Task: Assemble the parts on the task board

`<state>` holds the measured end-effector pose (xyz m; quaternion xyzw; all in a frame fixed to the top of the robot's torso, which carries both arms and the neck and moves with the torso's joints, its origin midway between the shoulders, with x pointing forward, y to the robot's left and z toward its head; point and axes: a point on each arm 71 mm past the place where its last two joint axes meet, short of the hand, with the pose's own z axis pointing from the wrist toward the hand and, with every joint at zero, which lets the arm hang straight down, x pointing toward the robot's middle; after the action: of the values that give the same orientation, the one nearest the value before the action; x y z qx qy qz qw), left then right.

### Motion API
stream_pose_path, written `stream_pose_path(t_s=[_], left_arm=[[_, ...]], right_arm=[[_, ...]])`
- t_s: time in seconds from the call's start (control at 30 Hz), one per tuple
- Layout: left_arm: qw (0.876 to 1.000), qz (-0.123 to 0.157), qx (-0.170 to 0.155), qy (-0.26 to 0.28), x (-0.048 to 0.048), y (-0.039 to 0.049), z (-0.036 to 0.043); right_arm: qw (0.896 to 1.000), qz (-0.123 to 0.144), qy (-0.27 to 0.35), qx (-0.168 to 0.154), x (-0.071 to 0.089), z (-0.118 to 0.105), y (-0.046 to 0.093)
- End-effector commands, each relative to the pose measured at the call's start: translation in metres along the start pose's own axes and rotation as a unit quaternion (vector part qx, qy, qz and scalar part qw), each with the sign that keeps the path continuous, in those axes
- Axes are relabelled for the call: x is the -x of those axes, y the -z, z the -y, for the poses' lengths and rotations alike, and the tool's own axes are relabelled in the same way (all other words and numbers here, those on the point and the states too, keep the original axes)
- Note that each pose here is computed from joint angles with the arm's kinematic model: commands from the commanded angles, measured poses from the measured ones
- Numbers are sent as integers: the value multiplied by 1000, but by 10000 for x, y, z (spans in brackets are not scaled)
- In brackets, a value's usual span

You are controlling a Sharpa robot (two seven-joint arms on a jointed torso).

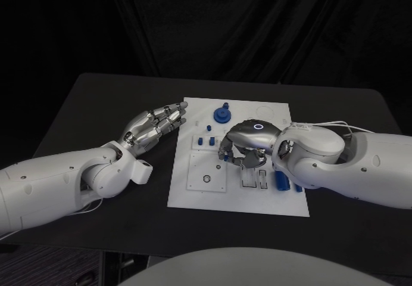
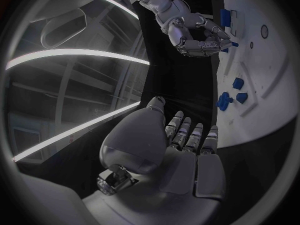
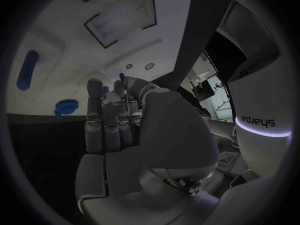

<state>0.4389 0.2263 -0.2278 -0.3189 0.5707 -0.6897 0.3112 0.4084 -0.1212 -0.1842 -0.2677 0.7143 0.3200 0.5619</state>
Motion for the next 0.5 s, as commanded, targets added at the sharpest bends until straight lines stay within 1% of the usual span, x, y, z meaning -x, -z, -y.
stream_pose_path(t_s=[0.03, 0.5], left_arm=[[999, -9, -31, 8, -23, 1, 32], [1000, -8, -25, 9, -9, 23, 13]], right_arm=[[1000, -3, -2, 3, -36, -21, -24], [1000, -2, -6, 17, -88, -108, -100]])
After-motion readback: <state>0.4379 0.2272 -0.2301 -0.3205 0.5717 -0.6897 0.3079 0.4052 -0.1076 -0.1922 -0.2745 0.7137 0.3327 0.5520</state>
